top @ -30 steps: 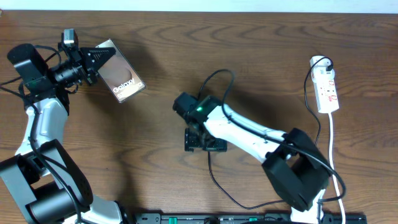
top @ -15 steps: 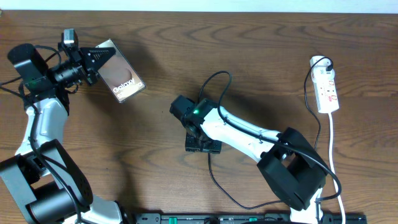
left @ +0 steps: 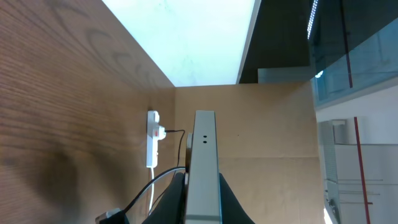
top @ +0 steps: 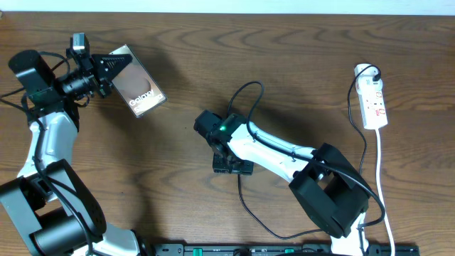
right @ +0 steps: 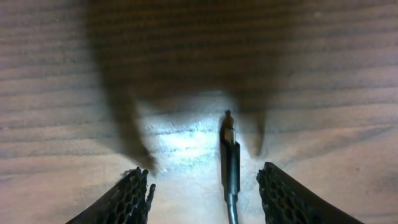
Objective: Plug charger to phone and switch on socket
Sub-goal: 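Close the right gripper on the black cable's plug end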
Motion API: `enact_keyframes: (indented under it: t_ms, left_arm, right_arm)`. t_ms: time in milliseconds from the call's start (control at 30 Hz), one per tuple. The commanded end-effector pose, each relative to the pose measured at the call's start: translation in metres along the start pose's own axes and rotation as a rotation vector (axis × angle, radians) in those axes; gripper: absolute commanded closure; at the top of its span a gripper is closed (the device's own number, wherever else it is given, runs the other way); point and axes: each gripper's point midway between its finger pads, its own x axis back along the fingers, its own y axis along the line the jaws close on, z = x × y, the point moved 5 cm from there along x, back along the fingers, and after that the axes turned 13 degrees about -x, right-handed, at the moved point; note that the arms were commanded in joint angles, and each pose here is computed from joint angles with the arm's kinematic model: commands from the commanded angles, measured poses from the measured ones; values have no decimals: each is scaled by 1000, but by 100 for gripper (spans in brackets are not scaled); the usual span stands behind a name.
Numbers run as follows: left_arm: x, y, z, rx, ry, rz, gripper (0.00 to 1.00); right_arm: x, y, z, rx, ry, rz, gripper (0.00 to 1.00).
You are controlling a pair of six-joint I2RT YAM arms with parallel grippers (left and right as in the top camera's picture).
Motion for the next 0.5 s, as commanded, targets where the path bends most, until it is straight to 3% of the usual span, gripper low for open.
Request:
enact_keyframes:
  t_ms: [0, 267, 333, 433, 467]
  left_arm:
    - [0, -5, 2, -22, 23, 20, 93]
    - [0, -5, 2, -30, 23, 20, 93]
    - [0, -5, 2, -33, 23, 20, 92]
    - [0, -5, 1, -33, 22, 19, 93]
    - [0, -5, 2, -34, 23, 20, 93]
  right_arm:
    - [-11, -7, 0, -11, -17, 34, 45]
    - [-13, -8, 0, -11, -14, 32, 62]
    - [-13, -8, 1, -10, -10, 31, 71]
    - [-13, -7, 1, -11, -10, 31, 97]
    - [-13, -7, 1, -12, -6, 30, 99]
